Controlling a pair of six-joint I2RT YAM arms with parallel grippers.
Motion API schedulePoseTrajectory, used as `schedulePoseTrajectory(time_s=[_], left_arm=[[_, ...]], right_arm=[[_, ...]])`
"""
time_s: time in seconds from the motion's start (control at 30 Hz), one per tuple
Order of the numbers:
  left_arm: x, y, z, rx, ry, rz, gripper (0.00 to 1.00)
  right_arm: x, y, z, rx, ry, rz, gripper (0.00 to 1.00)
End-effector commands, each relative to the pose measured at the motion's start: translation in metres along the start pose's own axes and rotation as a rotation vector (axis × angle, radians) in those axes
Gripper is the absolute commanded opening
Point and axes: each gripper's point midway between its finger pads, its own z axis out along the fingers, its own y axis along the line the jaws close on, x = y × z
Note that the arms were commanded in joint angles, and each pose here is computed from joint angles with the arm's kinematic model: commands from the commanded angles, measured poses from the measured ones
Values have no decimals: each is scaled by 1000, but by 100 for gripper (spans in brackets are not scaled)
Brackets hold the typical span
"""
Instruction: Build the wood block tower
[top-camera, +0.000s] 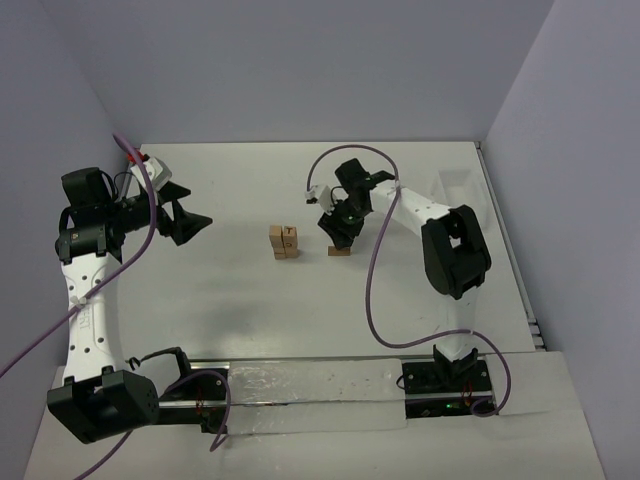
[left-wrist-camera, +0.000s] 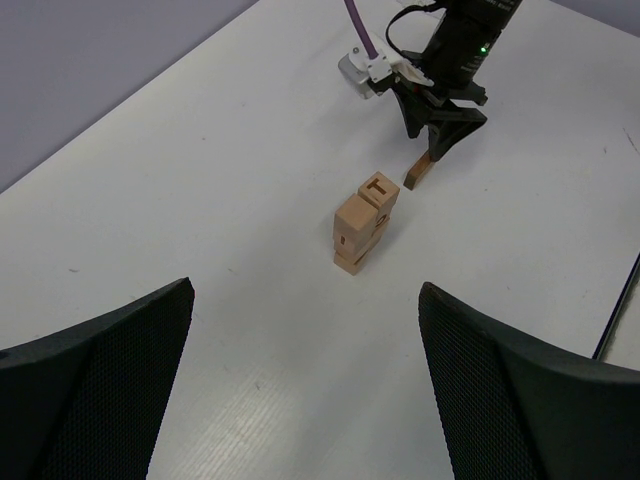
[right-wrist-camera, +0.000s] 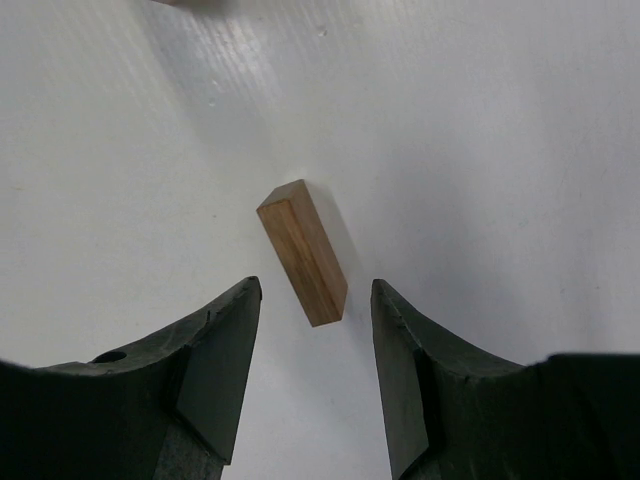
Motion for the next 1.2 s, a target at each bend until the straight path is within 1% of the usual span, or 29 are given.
schedulePoseTrajectory(time_s=[0.0, 0.23, 0.43, 0.6, 0.87, 0.97, 1.03, 1.1, 1.17], left_arm=[[-12, 0, -1, 18, -38, 32, 99], [-12, -1, -1, 24, -38, 41, 99], [-14, 0, -1, 31, -43, 44, 99], [-13, -1, -1, 31, -38, 48, 99], [-10, -1, -1, 31, -33, 47, 99], [-9, 1, 0, 27, -33, 40, 99], [-9, 2, 0, 23, -33, 32, 99], [-11, -1, 0, 37, -38, 28, 99], [-13, 0, 0, 22, -39, 0, 99]], right_arm=[[-24, 11, -38, -12, -93, -59, 57], [-10, 17, -36, -44, -44, -119, 58], [7, 2, -21, -7, 34, -152, 59], [7, -8, -10, 7, 49, -160, 61], [19, -3, 2, -25, 80, -163, 60], [25, -3, 6, -28, 92, -162, 56], [28, -2, 10, -28, 101, -165, 48], [30, -4, 13, -22, 104, -167, 36], [33, -4, 15, -23, 108, -163, 30]])
